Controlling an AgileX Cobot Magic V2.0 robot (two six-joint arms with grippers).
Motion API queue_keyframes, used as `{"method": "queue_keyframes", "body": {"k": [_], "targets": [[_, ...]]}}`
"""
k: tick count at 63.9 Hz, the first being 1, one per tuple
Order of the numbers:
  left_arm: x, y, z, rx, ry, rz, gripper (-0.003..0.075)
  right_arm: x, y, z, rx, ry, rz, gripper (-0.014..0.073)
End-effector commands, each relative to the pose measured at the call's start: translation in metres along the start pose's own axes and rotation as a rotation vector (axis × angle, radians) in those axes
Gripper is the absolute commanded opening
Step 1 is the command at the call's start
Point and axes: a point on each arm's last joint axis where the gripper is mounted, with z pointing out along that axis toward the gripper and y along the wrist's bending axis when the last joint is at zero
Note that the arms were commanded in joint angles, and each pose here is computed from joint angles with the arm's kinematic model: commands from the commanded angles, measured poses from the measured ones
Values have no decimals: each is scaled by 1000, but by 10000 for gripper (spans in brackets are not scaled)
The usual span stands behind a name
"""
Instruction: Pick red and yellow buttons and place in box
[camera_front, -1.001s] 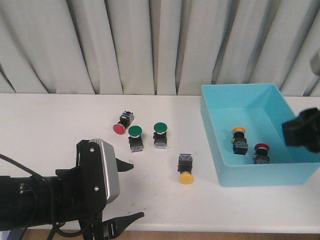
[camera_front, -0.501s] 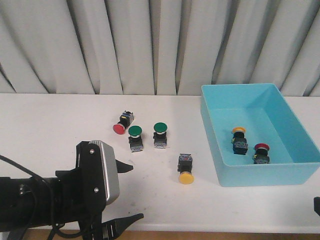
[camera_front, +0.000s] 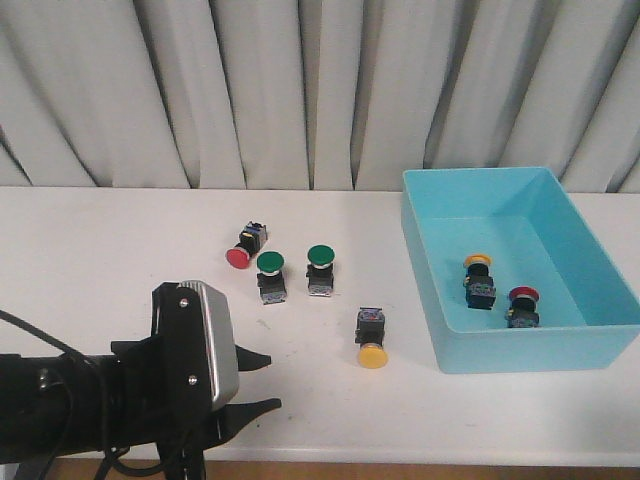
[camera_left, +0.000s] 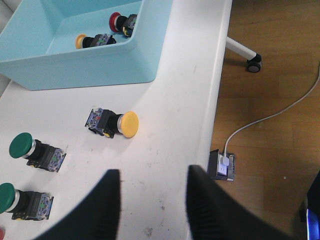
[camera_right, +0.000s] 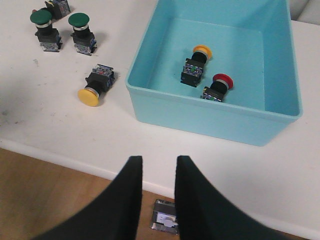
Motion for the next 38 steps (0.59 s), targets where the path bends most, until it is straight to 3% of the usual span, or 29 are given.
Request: {"method": "queue_keyframes", "body": {"k": [1, 12, 38], "targets": [[-12, 5, -8, -38, -52, -26, 165, -12, -1, -4, 14, -82, -16, 78], [-12, 5, -8, -37, -53, -81, -8, -12, -1, -4, 13, -83, -15, -10], [-12, 5, -8, -37, -54, -124, -7, -10, -1, -3, 10, -60, -15, -6]]}}
